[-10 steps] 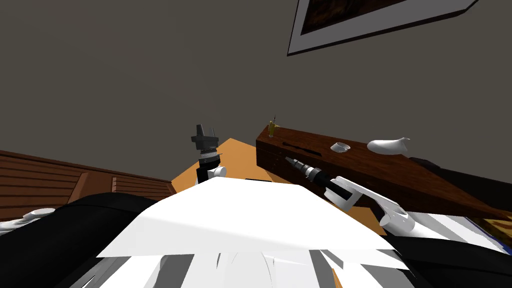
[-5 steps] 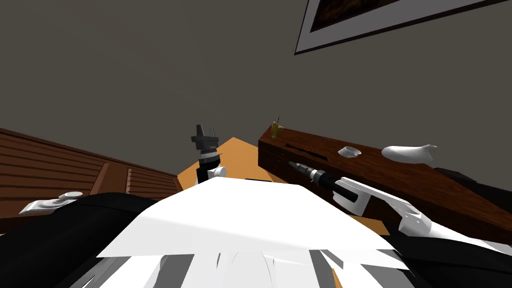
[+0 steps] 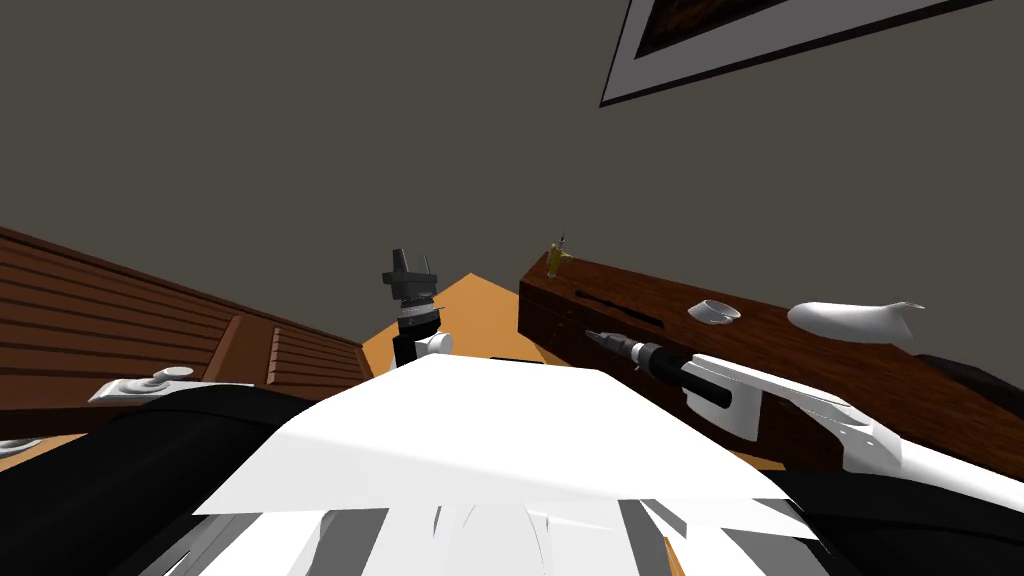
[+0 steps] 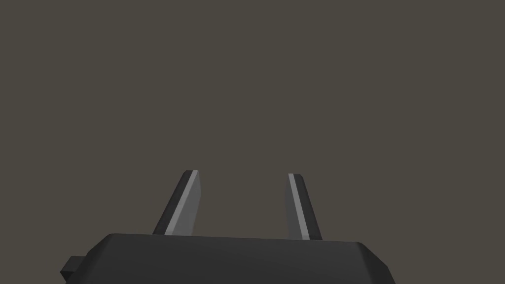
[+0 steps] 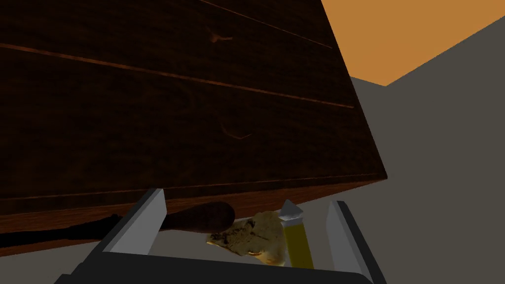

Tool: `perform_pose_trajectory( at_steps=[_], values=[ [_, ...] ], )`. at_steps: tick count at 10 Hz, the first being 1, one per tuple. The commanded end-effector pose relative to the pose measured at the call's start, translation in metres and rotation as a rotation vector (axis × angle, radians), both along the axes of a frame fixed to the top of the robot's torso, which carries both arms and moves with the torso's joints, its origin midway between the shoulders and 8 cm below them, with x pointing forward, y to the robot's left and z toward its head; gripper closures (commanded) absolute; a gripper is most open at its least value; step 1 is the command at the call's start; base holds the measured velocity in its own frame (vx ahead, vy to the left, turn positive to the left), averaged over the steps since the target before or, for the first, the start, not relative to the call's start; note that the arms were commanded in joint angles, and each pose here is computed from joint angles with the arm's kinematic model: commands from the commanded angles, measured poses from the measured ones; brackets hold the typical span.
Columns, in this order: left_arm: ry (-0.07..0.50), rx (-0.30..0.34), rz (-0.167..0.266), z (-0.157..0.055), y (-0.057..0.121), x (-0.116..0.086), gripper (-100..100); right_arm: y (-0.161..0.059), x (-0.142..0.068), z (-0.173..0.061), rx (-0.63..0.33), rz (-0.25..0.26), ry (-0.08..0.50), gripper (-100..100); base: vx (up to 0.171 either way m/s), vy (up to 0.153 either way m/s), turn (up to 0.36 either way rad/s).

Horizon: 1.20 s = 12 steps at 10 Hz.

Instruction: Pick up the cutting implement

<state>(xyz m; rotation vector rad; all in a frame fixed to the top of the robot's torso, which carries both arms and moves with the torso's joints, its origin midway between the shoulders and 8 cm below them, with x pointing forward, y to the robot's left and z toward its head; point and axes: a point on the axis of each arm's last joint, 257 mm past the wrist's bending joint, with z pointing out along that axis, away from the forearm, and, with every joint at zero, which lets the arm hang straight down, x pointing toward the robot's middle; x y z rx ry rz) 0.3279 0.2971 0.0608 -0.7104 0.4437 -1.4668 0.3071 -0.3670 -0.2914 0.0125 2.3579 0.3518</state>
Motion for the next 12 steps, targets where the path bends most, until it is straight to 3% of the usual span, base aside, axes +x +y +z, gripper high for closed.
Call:
perform_pose_trajectory(
  at_steps=[1,2,3,5,8,10,11,12],
  values=[
    [0.0,0.0,0.0,0.0,0.0,0.0,0,-0.013,-0.004,-0.003,-0.061,0.022,0.023,-100,0.02,-0.017,0.124],
    [0.0,0.0,0.0,0.0,0.0,0.0,0,-0.015,-0.004,-0.002,-0.074,0.031,0.026,-100,0.012,-0.01,-0.001],
    [0.0,0.0,0.0,0.0,0.0,0.0,0,-0.035,-0.014,-0.011,-0.142,0.041,0.06,-100,0.027,-0.011,0.158],
    [0.0,0.0,0.0,0.0,0.0,0.0,0,-0.04,-0.013,-0.007,-0.176,0.065,0.068,-100,0.018,-0.011,0.054],
    [0.0,0.0,0.0,0.0,0.0,0.0,0,-0.083,-0.03,-0.015,-0.328,0.107,0.136,-100,0.032,-0.013,0.136],
    [0.0,0.0,0.0,0.0,0.0,0.0,0,-0.089,-0.028,-0.009,-0.37,0.138,0.145,-100,0.021,-0.012,0.04],
    [0.0,0.0,0.0,0.0,0.0,0.0,0,-0.107,-0.036,-0.012,-0.429,0.154,0.174,-100,0.028,-0.013,0.146],
    [0.0,0.0,0.0,0.0,0.0,0.0,0,-0.109,-0.029,-0.005,-0.45,0.17,0.167,-100,0.033,-0.018,0.09]
  ],
)
